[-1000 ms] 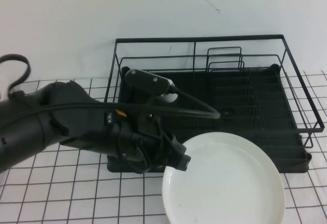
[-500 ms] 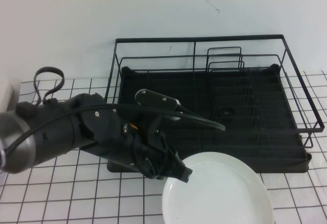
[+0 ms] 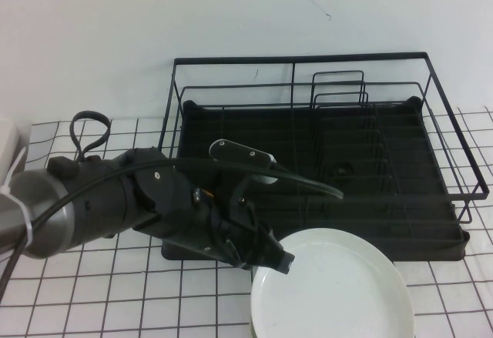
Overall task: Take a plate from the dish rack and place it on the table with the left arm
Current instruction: Place the plate from the table
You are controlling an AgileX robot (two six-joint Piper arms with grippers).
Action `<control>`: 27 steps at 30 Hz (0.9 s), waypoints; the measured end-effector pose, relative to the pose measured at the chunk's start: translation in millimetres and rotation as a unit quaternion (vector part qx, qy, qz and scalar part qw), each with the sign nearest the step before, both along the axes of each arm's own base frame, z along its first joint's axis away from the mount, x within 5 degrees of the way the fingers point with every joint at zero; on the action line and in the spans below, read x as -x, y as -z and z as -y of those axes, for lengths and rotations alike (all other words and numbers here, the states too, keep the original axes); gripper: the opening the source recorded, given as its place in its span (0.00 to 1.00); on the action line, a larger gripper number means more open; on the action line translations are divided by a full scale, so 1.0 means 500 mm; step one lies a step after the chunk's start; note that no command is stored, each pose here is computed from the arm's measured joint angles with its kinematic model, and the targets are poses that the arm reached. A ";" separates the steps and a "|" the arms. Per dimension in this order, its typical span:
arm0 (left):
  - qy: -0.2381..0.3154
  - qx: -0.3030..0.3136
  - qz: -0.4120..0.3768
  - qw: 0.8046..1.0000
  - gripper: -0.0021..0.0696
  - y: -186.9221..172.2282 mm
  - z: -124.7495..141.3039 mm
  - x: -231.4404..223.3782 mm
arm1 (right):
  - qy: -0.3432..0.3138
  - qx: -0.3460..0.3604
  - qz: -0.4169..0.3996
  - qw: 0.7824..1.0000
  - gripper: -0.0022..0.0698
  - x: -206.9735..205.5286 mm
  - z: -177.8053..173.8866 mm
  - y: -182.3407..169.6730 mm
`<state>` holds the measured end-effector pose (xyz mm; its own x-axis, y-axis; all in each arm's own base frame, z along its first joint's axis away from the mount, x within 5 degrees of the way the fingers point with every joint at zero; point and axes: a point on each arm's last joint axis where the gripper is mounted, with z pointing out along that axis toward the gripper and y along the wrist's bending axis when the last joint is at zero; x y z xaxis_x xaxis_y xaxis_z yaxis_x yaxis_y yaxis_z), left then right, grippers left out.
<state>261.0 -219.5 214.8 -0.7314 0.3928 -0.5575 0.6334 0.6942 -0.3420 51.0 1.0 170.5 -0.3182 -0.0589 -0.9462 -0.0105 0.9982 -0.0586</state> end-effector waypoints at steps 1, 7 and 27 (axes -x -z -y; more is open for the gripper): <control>0.002 0.001 0.001 1.000 0.03 0.000 0.000 0.000 | 0.000 0.000 0.000 1.000 0.03 0.000 0.000 0.000; 0.002 0.008 0.002 1.000 0.03 0.001 0.003 -0.002 | 0.000 0.000 0.000 1.000 0.03 0.000 0.000 0.000; 0.026 -0.002 -0.038 0.999 0.70 0.032 0.010 0.004 | 0.000 0.000 0.000 1.000 0.03 0.000 0.000 0.000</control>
<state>259.0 -224.4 198.9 -0.7505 0.4330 -0.4993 0.6405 0.6628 -0.3880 51.0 1.0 170.5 -0.3182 -0.0589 -0.9462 -0.0105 0.9982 -0.0586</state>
